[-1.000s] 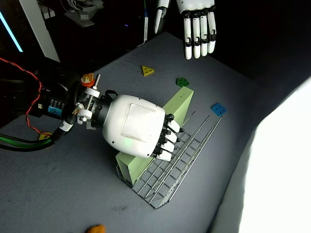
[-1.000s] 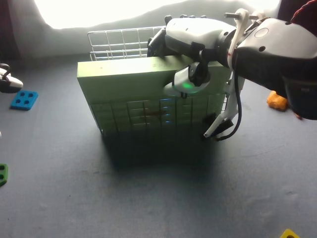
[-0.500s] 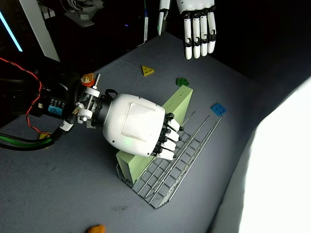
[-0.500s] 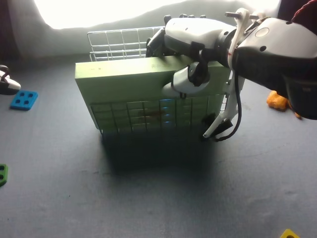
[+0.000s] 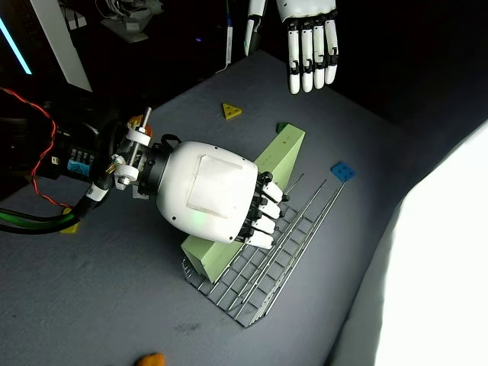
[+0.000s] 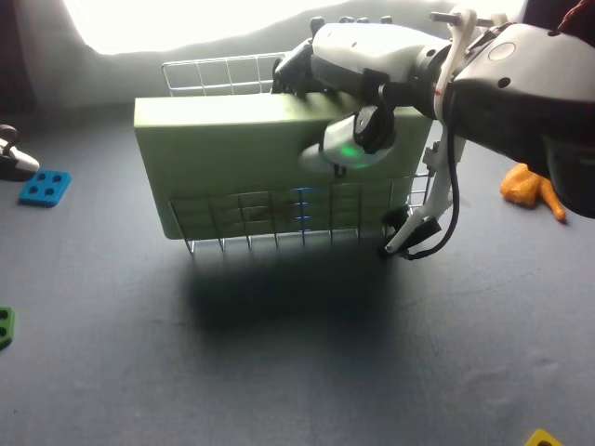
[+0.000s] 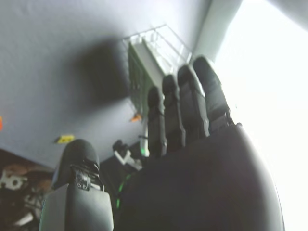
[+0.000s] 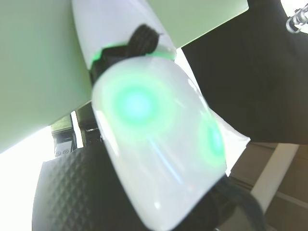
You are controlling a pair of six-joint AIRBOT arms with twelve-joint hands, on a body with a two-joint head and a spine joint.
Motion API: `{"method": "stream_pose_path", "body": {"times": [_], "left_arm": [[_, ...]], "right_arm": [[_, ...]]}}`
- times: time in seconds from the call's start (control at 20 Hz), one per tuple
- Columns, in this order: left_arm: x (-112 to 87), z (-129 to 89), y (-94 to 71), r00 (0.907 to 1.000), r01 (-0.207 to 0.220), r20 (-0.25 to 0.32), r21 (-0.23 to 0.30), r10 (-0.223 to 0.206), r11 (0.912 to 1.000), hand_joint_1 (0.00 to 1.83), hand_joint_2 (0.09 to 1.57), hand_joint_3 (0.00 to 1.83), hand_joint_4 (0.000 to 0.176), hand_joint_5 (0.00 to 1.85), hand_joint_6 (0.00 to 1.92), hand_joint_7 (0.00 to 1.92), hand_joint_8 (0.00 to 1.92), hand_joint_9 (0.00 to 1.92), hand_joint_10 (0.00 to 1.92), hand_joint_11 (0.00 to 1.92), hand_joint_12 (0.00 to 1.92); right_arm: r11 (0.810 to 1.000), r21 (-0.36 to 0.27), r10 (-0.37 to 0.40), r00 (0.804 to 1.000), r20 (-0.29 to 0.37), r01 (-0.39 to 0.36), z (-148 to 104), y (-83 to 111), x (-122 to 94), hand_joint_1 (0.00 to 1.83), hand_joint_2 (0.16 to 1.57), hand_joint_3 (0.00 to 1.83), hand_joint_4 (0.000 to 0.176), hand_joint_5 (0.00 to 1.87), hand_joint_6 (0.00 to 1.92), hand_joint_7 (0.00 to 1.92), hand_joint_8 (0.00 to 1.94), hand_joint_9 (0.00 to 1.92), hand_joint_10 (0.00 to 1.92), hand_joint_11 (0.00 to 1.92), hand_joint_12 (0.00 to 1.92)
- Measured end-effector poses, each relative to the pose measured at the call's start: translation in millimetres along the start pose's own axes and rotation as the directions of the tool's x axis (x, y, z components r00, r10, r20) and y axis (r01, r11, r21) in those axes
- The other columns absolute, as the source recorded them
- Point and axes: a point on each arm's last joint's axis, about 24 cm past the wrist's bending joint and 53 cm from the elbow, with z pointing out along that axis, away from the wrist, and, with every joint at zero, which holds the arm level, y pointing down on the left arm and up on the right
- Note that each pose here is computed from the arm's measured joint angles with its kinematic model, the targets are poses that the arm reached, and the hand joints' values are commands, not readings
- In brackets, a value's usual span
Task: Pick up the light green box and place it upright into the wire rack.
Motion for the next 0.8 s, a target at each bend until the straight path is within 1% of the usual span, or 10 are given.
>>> {"method": "stream_pose_path", "body": {"times": [0.1, 0.15, 0.2, 0.25, 0.4, 0.45, 0.65, 0.7, 0.75, 0.8], "left_arm": [[0.0, 0.0, 0.0, 1.0000, 0.000, 0.000, 0.000, 0.000, 1.0000, 0.16, 1.20, 0.00, 0.000, 0.30, 0.01, 0.31, 0.00, 0.25, 0.00, 0.00, 0.46], [0.0, 0.0, -0.2, 1.0000, 0.000, 0.000, 0.000, 0.000, 1.0000, 0.15, 1.20, 0.00, 0.000, 0.29, 0.00, 0.31, 0.00, 0.25, 0.00, 0.00, 0.48], [0.1, 0.0, -0.2, 1.0000, 0.000, 0.000, 0.000, 0.000, 1.0000, 0.18, 1.20, 0.00, 0.000, 0.28, 0.00, 0.31, 0.00, 0.25, 0.00, 0.00, 0.48], [0.1, 0.0, 0.0, 1.0000, 0.000, 0.000, 0.000, 0.000, 1.0000, 0.19, 1.19, 0.00, 0.000, 0.28, 0.00, 0.32, 0.00, 0.26, 0.00, 0.00, 0.51], [0.0, 0.0, 0.0, 1.0000, 0.000, 0.000, 0.000, 0.000, 1.0000, 0.19, 1.20, 0.00, 0.000, 0.28, 0.00, 0.33, 0.01, 0.27, 0.01, 0.00, 0.52], [0.1, 0.0, -0.2, 1.0000, 0.000, 0.000, 0.000, 0.000, 1.0000, 0.14, 1.21, 0.01, 0.000, 0.23, 0.00, 0.27, 0.00, 0.22, 0.00, 0.00, 0.45], [1.0, 0.2, 0.5, 1.0000, -0.001, -0.004, -0.002, 0.001, 1.0000, 0.15, 1.22, 0.00, 0.000, 0.20, 0.00, 0.25, 0.00, 0.19, 0.00, 0.00, 0.40], [0.9, 0.2, 0.3, 1.0000, -0.001, -0.003, -0.001, 0.001, 1.0000, 0.14, 1.22, 0.00, 0.000, 0.20, 0.00, 0.25, 0.00, 0.20, 0.00, 0.00, 0.41], [1.1, 0.2, 0.3, 1.0000, -0.001, -0.004, -0.002, 0.001, 1.0000, 0.16, 1.22, 0.00, 0.000, 0.21, 0.01, 0.25, 0.00, 0.20, 0.00, 0.00, 0.40], [1.0, 0.2, 0.3, 1.0000, -0.001, -0.004, -0.002, 0.001, 1.0000, 0.17, 1.22, 0.00, 0.000, 0.21, 0.01, 0.25, 0.00, 0.20, 0.00, 0.00, 0.40]], "right_arm": [[1.000, 0.000, 0.000, 1.000, 0.001, 0.000, -0.1, -0.2, -0.4, 1.04, 1.14, 0.00, 0.000, 0.53, 0.37, 0.67, 0.23, 0.47, 0.89, 0.15, 1.62], [1.000, 0.000, 0.000, 1.000, 0.000, 0.000, -0.2, -0.1, -0.2, 1.03, 1.13, 0.00, 0.000, 0.53, 0.30, 0.68, 0.16, 0.46, 0.87, 0.15, 1.59], [1.000, 0.000, 0.000, 1.000, 0.000, 0.000, -0.2, 0.1, 0.1, 1.03, 1.09, 0.00, 0.000, 0.50, 0.22, 0.64, 0.10, 0.43, 0.81, 0.12, 1.55], [1.000, -0.001, 0.001, 1.000, -0.002, -0.001, -0.3, 0.5, 0.7, 1.03, 1.08, 0.00, 0.000, 0.51, 0.17, 0.65, 0.06, 0.45, 0.76, 0.14, 1.52], [1.000, -0.007, 0.003, 1.000, 0.000, -0.003, -1.0, 3.2, -2.0, 1.04, 1.07, 0.00, 0.000, 0.54, 0.11, 0.67, 0.03, 0.45, 0.74, 0.14, 1.52], [1.000, -0.015, 0.007, 1.000, 0.002, -0.007, -2.6, 7.8, -5.0, 1.02, 1.07, 0.00, 0.000, 0.52, 0.09, 0.65, 0.02, 0.40, 0.78, 0.09, 1.56], [0.999, -0.050, 0.006, 0.999, 0.037, -0.004, -14.7, 23.9, -31.1, 0.99, 1.10, 0.01, 0.000, 0.52, 0.08, 0.65, 0.01, 0.37, 0.84, 0.05, 1.61], [0.998, -0.054, -0.019, 0.999, 0.048, 0.021, -20.3, 25.3, -36.9, 1.01, 1.09, 0.00, 0.000, 0.52, 0.08, 0.65, 0.01, 0.37, 0.84, 0.05, 1.62], [0.995, -0.068, -0.063, 0.996, 0.062, 0.067, -26.5, 28.7, -41.4, 1.02, 1.09, 0.00, 0.000, 0.52, 0.08, 0.64, 0.01, 0.36, 0.85, 0.06, 1.60], [0.987, -0.087, -0.128, 0.988, 0.084, 0.135, -35.6, 35.1, -44.8, 1.02, 1.09, 0.00, 0.000, 0.52, 0.08, 0.64, 0.01, 0.35, 0.85, 0.06, 1.60]]}}
